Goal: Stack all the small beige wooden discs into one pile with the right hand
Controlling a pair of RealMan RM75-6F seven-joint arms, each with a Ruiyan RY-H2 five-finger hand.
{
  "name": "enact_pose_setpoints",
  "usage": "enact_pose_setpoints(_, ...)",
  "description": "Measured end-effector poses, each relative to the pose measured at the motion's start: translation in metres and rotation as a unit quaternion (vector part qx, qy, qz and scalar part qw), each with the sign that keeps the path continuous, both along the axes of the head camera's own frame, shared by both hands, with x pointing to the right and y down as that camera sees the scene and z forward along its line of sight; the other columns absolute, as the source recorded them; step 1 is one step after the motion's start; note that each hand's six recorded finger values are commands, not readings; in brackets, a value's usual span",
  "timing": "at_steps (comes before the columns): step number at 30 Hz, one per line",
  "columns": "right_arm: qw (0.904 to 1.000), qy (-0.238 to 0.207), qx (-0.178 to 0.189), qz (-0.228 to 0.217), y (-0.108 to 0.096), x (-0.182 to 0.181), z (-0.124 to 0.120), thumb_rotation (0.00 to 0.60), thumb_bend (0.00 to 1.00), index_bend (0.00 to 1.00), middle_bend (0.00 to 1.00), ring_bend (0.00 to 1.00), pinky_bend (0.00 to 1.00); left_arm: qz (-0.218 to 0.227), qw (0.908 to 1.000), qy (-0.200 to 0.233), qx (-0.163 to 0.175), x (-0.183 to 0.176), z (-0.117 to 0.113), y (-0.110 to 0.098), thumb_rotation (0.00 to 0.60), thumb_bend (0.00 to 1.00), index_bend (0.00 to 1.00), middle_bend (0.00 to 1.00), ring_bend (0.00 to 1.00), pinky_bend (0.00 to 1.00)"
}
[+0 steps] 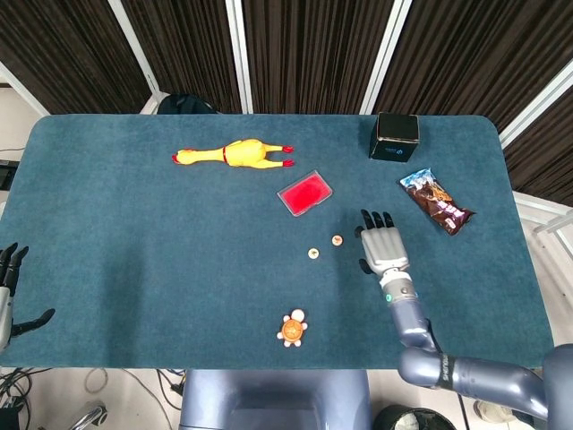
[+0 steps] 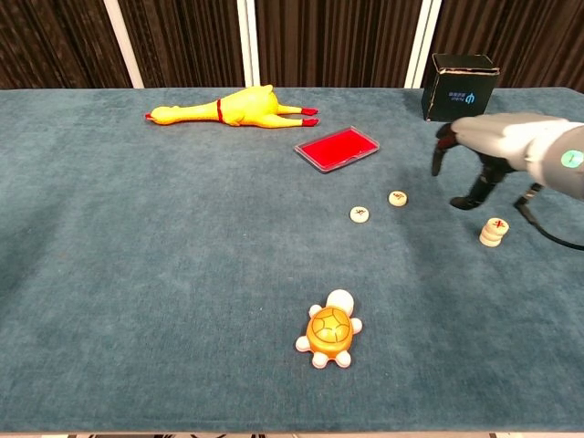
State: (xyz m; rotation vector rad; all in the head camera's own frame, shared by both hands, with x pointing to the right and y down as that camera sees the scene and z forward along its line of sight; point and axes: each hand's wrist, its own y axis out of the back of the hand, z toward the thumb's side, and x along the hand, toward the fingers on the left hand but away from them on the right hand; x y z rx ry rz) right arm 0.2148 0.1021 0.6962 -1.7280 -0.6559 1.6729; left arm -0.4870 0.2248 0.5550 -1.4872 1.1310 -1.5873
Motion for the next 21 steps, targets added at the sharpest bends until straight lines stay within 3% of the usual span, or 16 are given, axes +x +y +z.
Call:
enact_pose_setpoints(8, 0.9998, 0.019, 0.001, 0.006, -0.014, -0.025, 0.012, 0.600, 0.40, 0.34, 0.00, 0.00, 0.00, -0.004, 1.0000, 0.003, 0.000, -0.001, 0.000, 0.000, 0.600, 0.01, 0.08, 0.00, 0.00, 0.00)
enact_pose_setpoints(21, 0.9988, 0.043, -0.004, 0.025, -0.020, -0.031, 0.033, 0.600, 0.40, 0.34, 0.00, 0.00, 0.00, -0.006, 1.0000, 0.005, 0.000, -0.002, 0.000, -0.001, 0.600, 0.01, 0.08, 0.00, 0.00, 0.00)
